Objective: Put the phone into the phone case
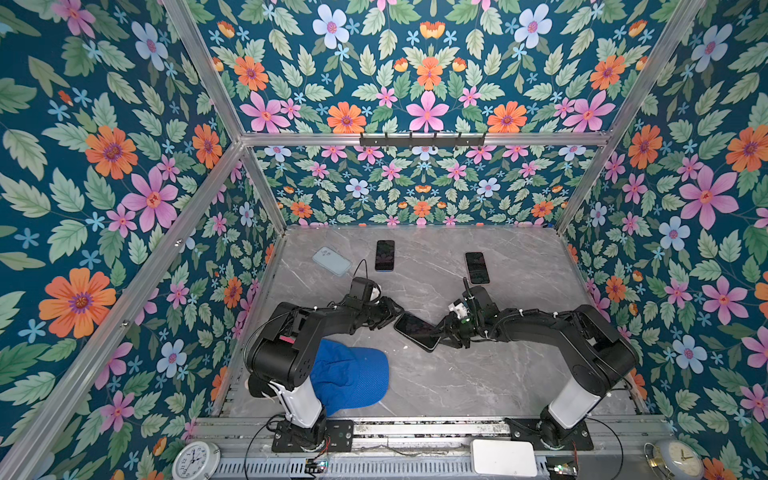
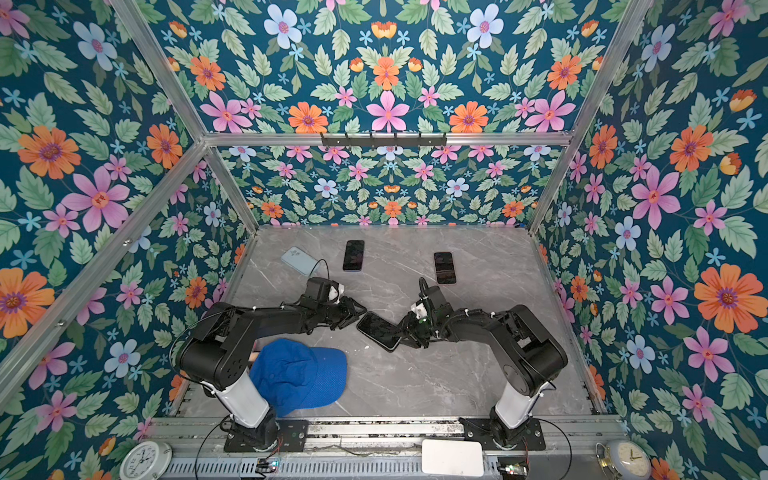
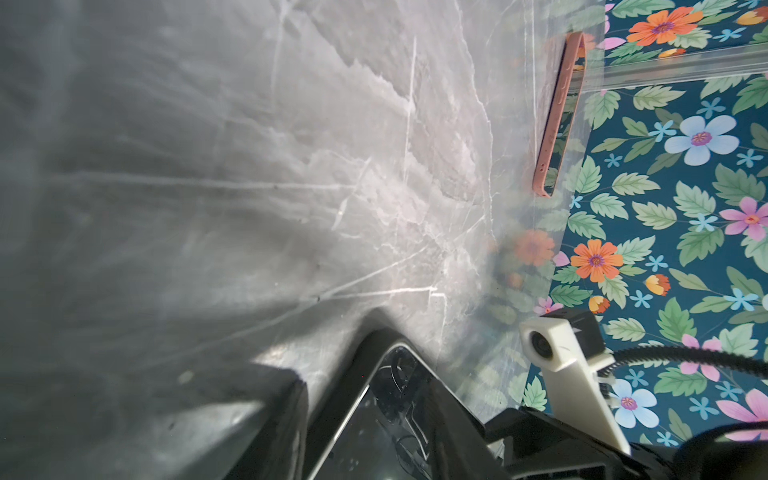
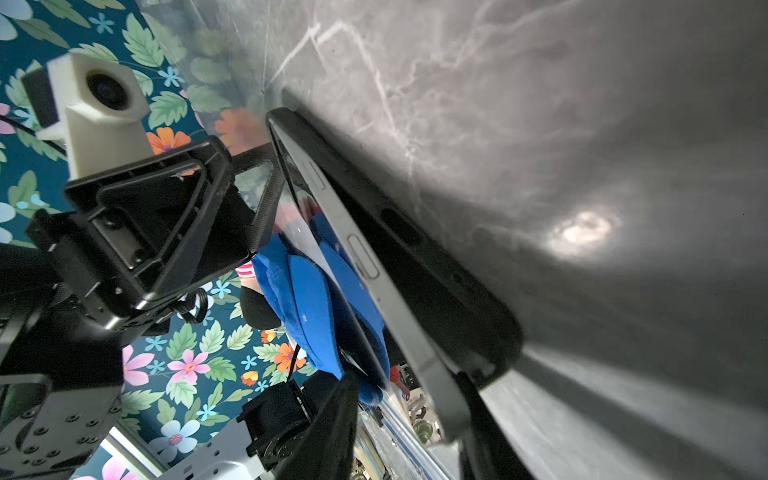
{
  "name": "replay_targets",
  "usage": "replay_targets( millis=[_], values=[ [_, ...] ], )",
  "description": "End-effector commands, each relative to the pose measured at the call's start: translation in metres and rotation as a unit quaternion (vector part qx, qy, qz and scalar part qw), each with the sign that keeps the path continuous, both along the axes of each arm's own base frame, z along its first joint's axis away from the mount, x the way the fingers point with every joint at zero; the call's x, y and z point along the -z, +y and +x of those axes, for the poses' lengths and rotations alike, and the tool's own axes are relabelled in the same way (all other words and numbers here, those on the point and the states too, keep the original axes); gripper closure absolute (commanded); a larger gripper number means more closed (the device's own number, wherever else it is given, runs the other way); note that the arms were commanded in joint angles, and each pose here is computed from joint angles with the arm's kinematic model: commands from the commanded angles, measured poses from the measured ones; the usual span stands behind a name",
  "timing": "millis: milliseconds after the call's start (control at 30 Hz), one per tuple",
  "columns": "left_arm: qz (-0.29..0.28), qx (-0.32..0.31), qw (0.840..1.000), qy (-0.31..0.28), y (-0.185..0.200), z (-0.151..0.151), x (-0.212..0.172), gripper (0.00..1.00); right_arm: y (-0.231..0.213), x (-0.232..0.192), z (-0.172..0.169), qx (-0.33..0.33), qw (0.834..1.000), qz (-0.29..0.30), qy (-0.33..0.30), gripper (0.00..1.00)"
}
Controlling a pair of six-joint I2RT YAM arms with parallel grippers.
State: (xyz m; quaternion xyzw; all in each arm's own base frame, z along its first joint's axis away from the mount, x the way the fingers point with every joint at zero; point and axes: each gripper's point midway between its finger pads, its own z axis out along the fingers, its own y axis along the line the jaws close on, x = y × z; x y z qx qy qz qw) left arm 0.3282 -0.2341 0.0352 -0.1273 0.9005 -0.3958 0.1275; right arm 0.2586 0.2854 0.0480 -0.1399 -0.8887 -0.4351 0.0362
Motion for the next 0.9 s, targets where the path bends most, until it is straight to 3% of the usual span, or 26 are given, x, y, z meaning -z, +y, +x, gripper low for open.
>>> replay_targets(
  millis=[0, 300, 867],
  values=[
    [0.023, 0.001, 1.0, 0.02, 0.008, -0.009, 0.009, 0.51, -0.008, 0.005, -0.013, -0.023, 0.999, -0.043, 0.017, 0.59],
    [0.044, 0.015, 0.999, 0.028, 0.012, -0.015, 0.013, 0.51, -0.013, 0.004, -0.019, -0.041, 0.996, -0.072, 0.018, 0.51],
    [0.062, 0.034, 0.997, 0.026, 0.013, -0.015, 0.014, 0.54, 0.001, 0.007, -0.019, -0.064, 0.995, -0.078, 0.012, 0.71]
  ],
)
